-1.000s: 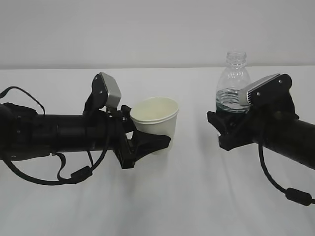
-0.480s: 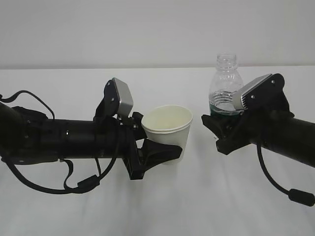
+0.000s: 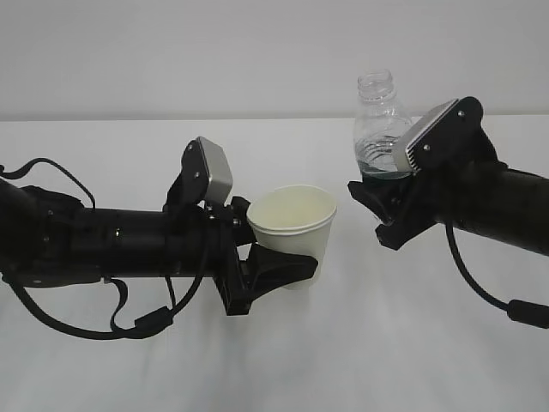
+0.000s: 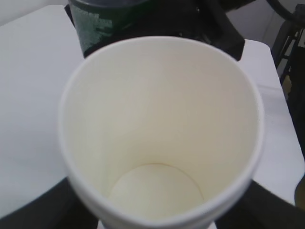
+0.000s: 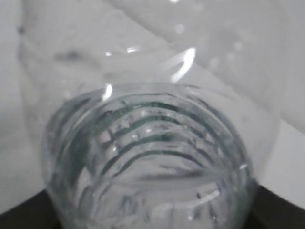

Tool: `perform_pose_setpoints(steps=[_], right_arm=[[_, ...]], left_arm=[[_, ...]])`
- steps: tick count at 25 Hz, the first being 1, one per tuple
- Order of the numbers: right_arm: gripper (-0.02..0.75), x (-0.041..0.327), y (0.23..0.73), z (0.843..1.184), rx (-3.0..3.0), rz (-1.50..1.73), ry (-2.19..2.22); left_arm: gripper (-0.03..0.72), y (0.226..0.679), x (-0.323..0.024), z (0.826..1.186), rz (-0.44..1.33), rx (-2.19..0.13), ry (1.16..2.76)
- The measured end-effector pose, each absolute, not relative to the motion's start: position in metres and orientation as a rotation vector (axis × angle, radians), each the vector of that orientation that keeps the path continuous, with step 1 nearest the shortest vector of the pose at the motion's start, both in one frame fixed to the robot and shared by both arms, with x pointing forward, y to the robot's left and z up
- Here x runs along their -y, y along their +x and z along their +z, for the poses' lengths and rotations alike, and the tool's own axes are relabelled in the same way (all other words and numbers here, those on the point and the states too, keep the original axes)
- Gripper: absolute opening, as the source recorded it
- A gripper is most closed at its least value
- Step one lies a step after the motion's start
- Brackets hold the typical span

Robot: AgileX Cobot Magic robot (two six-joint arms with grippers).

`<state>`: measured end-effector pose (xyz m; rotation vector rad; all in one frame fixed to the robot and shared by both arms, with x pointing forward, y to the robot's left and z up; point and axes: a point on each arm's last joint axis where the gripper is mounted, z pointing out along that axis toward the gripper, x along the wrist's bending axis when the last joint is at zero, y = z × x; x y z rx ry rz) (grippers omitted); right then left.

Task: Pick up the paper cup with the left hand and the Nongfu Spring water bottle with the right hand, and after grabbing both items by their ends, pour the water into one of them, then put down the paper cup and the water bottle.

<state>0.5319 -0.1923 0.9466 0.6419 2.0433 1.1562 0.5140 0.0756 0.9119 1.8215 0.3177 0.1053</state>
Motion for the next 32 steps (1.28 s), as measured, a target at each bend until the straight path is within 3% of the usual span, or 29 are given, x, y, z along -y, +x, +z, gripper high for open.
perform_pose_setpoints(steps=[32], right_arm=[[0.461,0.193,0.541,0.961,-2.101,0.824,0.175]], left_arm=[[0.455,0.513,-0.075,0.911,0.118,-0.281,1.844]])
